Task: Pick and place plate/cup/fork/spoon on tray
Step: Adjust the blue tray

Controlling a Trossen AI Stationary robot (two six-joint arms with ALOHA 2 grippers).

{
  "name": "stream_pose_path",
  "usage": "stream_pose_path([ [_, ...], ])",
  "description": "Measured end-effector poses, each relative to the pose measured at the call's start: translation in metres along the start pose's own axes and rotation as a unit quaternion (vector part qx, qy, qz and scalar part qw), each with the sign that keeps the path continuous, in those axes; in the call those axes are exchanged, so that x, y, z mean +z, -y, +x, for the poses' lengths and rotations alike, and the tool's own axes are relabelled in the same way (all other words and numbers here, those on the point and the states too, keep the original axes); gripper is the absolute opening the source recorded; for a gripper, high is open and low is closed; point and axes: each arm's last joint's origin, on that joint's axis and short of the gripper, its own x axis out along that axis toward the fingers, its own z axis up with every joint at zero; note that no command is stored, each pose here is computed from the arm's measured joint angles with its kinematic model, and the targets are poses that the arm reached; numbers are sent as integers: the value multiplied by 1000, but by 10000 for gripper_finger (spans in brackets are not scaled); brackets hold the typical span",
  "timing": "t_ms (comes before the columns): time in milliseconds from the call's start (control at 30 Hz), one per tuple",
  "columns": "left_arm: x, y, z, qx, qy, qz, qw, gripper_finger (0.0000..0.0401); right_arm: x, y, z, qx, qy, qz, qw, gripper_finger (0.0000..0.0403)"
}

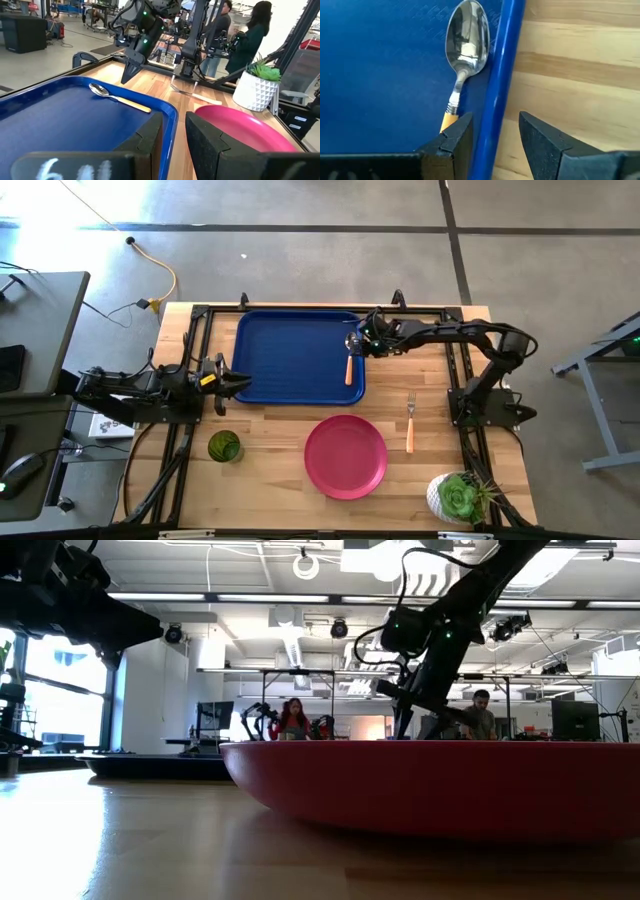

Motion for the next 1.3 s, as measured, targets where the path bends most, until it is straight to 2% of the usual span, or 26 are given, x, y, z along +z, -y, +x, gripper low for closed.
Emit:
stream_pose_path([
  [567,0,0,0,4,1,0,1000,76,-4,4,22,-29,-11,1,1000,149],
  [967,0,0,0,4,1,0,1000,76,-3,13,19,-70,-10,29,997,149],
  [1300,0,0,0,4,1,0,1000,76,0,22,2,-111,-6,32,993,149],
])
